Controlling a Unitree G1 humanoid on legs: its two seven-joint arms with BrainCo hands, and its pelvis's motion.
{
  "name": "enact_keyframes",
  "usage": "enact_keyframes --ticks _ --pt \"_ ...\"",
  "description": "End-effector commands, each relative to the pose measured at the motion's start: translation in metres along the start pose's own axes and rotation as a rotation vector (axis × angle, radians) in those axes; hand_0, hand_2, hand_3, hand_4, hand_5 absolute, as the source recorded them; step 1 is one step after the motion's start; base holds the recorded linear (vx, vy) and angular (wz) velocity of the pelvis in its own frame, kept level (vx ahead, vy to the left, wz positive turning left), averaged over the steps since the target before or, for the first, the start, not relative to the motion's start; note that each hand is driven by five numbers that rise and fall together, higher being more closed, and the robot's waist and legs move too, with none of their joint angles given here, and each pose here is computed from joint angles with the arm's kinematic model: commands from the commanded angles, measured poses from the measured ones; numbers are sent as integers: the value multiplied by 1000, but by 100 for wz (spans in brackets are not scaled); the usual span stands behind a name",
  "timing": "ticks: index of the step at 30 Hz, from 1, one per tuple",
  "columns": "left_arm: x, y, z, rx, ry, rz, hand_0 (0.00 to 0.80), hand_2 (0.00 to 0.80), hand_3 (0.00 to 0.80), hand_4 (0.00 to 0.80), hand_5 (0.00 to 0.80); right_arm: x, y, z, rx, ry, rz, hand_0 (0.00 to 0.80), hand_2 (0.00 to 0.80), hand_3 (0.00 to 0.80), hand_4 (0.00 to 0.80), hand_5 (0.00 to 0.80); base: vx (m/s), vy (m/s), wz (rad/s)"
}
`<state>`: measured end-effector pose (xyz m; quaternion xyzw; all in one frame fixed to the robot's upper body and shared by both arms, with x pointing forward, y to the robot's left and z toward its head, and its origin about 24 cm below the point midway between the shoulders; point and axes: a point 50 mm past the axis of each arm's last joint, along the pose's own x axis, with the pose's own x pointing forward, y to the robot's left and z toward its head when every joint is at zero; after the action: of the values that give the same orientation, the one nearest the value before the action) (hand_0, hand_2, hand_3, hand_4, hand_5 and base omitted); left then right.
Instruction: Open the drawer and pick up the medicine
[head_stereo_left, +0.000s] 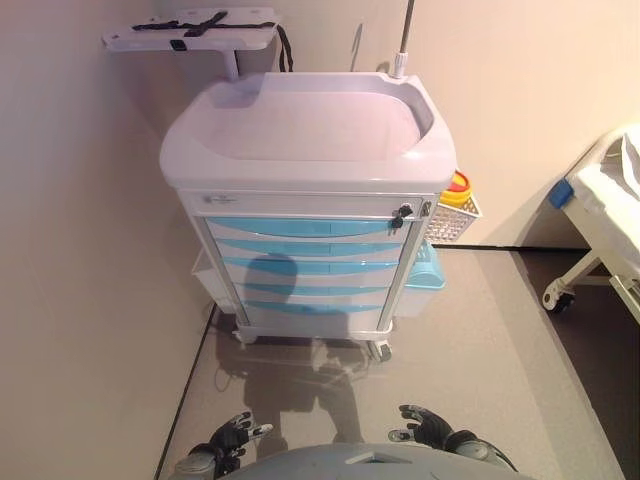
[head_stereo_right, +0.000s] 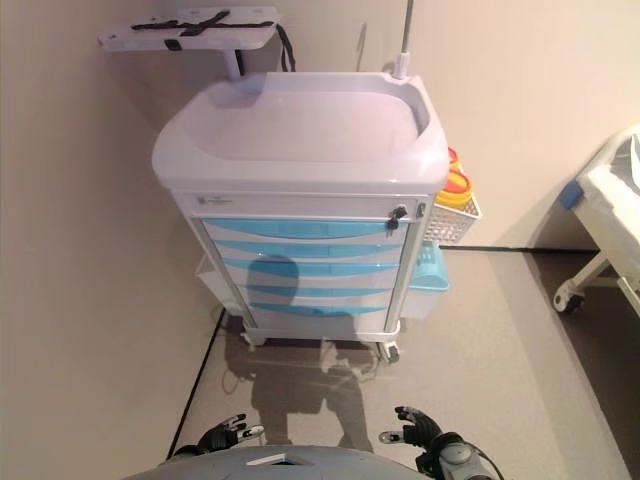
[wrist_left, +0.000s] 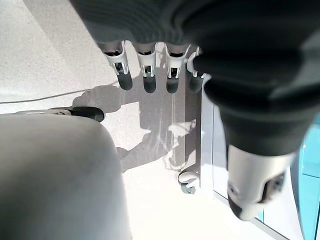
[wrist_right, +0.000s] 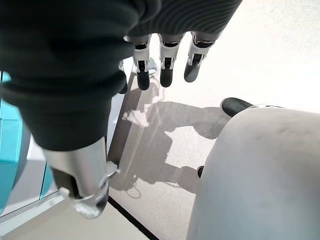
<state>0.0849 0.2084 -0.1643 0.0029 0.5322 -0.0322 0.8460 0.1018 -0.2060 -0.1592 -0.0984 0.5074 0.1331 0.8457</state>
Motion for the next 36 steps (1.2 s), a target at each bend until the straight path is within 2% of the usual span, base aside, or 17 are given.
enact_keyframes --ticks 1,9,20,36 --pt "6 -16 10 -17 -41 -54 0 0 0 0 0 4 10 5 -5 -11 47 0 0 0 0 0 0 0 0" --pt "6 -18 10 -73 -44 -64 0 0 0 0 0 3 10 0 -10 13 44 0 0 0 0 0 0 0 0" --pt "5 -15 0 -31 16 32 0 0 0 0 0 2 14 -2 -8 13 48 0 0 0 0 0 0 0 0" --pt "7 -17 8 -29 -20 61 0 0 0 0 0 4 11 8 -25 -37 28 0 0 0 0 0 20 13 -1"
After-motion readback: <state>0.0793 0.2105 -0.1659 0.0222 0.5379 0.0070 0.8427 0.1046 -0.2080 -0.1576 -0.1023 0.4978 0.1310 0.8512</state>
